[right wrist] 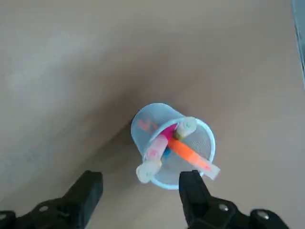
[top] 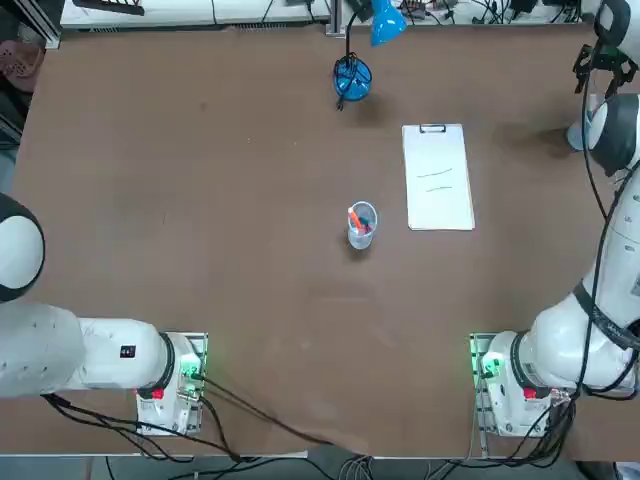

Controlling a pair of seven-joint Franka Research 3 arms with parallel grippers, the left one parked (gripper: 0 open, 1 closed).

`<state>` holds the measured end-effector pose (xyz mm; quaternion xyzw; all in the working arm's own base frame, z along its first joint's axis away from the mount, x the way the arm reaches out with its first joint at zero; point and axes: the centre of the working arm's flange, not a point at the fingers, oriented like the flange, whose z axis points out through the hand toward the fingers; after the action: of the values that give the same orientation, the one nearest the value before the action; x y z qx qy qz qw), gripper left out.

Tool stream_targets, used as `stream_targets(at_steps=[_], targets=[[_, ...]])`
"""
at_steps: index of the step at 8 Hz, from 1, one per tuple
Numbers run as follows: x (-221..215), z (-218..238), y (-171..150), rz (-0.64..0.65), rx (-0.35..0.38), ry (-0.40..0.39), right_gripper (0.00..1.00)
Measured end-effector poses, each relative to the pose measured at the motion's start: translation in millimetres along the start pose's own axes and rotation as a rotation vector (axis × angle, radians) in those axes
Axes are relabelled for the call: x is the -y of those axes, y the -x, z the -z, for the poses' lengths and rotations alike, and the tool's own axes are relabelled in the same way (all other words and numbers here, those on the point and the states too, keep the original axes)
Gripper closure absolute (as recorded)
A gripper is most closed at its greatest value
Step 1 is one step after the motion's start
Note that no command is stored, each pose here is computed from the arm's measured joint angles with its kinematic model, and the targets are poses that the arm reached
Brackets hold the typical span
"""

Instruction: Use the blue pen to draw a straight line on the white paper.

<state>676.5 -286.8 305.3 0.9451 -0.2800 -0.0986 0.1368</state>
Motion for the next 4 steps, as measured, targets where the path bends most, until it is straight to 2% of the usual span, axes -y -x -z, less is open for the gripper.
stream_targets(at_steps=[4], targets=[[-11.2,-20.2,-6.7,-0.022,0.010,0.005,0.08]])
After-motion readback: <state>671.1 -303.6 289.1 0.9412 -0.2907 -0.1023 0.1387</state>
